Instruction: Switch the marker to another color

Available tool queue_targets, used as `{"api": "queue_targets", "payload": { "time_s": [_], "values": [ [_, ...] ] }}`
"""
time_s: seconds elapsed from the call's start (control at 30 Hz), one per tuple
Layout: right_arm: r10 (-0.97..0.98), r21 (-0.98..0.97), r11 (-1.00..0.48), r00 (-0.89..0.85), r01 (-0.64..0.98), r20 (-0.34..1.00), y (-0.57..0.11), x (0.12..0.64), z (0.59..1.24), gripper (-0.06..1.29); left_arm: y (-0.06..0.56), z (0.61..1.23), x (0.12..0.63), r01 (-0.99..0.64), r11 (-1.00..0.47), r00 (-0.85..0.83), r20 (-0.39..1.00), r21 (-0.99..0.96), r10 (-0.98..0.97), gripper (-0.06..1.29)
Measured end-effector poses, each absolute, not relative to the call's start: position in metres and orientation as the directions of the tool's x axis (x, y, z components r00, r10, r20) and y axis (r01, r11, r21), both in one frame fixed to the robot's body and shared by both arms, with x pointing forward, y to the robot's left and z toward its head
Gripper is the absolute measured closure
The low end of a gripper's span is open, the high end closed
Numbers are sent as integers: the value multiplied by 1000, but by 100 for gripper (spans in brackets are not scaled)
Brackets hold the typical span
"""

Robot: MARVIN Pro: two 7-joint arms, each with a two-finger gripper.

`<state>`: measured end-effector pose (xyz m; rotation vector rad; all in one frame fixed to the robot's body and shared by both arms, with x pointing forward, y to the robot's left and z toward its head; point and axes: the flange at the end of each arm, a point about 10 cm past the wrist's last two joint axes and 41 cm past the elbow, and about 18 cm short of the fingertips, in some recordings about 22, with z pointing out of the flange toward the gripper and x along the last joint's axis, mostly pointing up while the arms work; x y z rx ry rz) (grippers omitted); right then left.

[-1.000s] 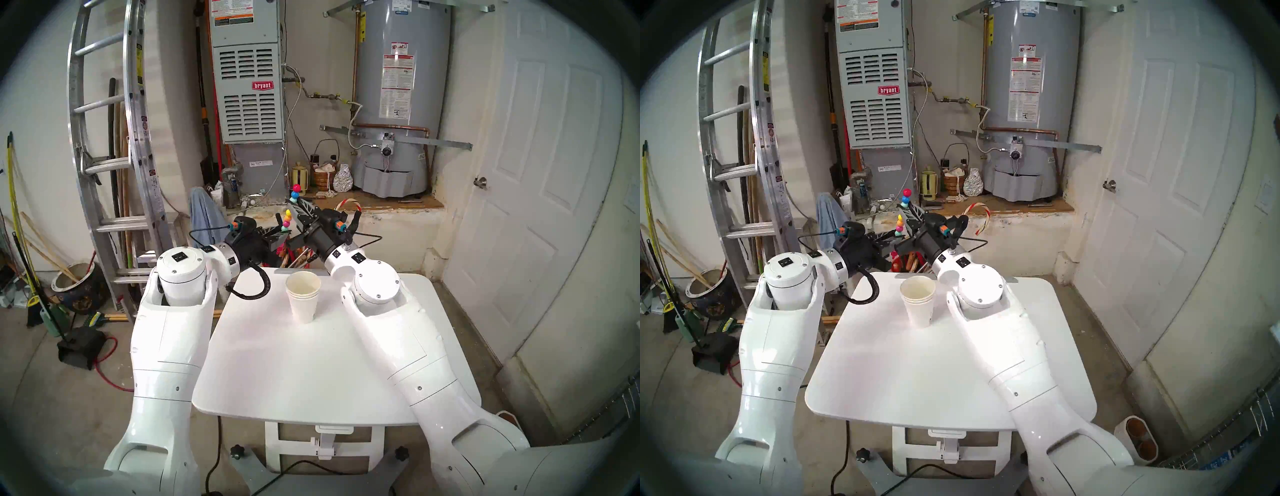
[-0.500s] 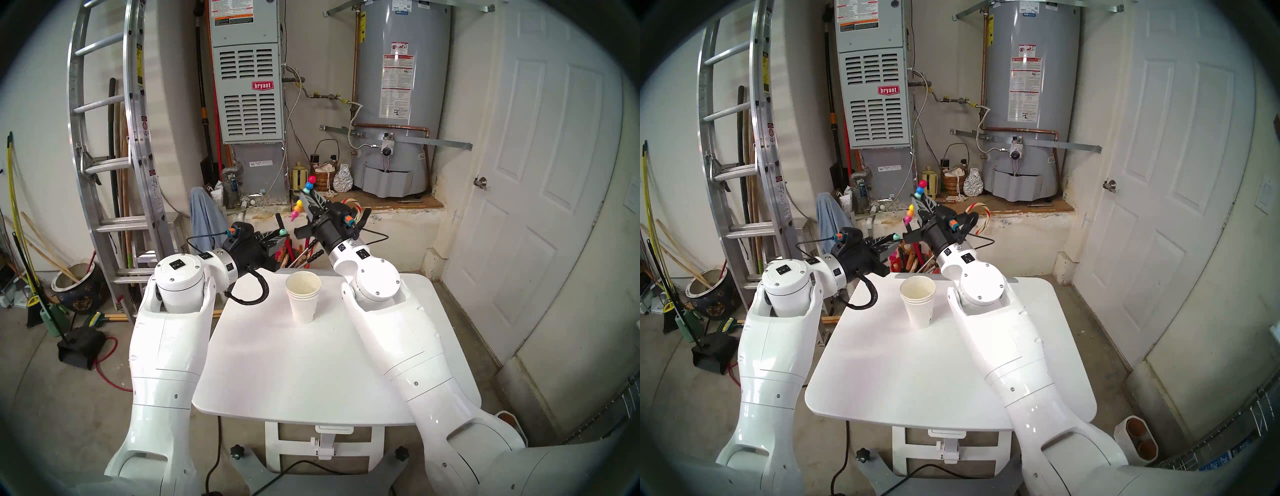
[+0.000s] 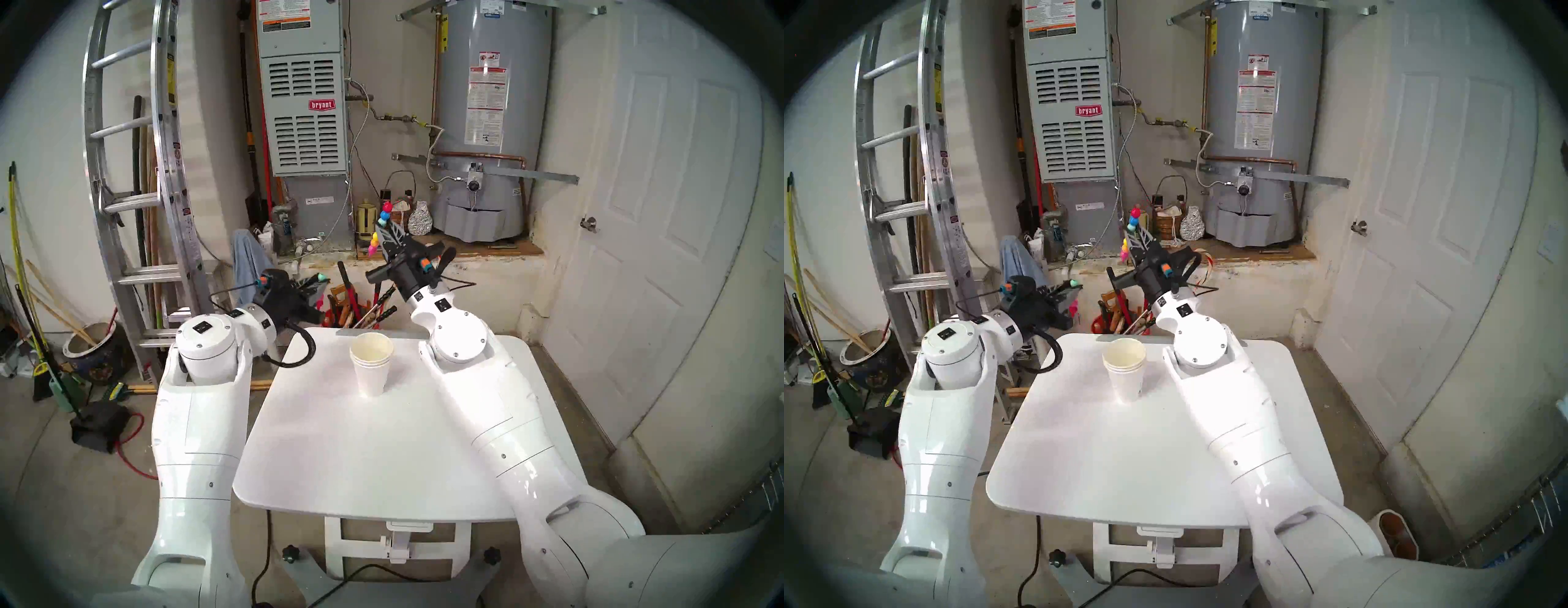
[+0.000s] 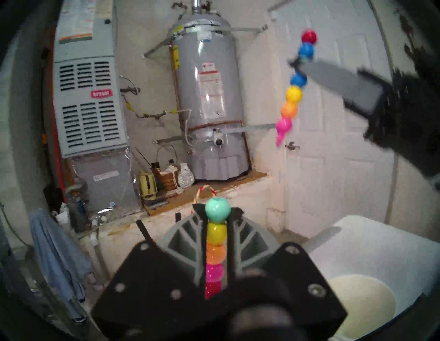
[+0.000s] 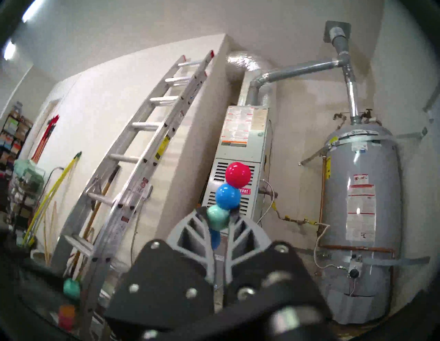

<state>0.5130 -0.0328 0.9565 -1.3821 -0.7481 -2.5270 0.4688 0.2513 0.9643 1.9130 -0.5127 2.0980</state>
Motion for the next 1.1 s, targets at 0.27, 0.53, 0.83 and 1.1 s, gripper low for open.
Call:
{"api": "queue_targets", "payload": {
  "time_s": [0.27, 0.53, 0.83, 1.1],
  "values": [
    [234, 503, -789, -583, 354, 778, -22, 517, 928, 119, 265, 1010, 465, -371, -928, -225, 972, -15, 74, 106],
    [339, 627, -711, -627, 318, 702, -8, 523, 912, 119, 259, 1021, 463, -396, -915, -229, 956, 82, 184, 106],
    [379, 690, -666, -668, 284, 640, 3, 527, 907, 119, 240, 1021, 464, -440, -888, -205, 948, 134, 245, 106],
    [393, 719, -645, -695, 258, 602, 6, 530, 901, 119, 229, 1020, 467, -466, -872, -202, 942, 150, 270, 110]
  ]
}}
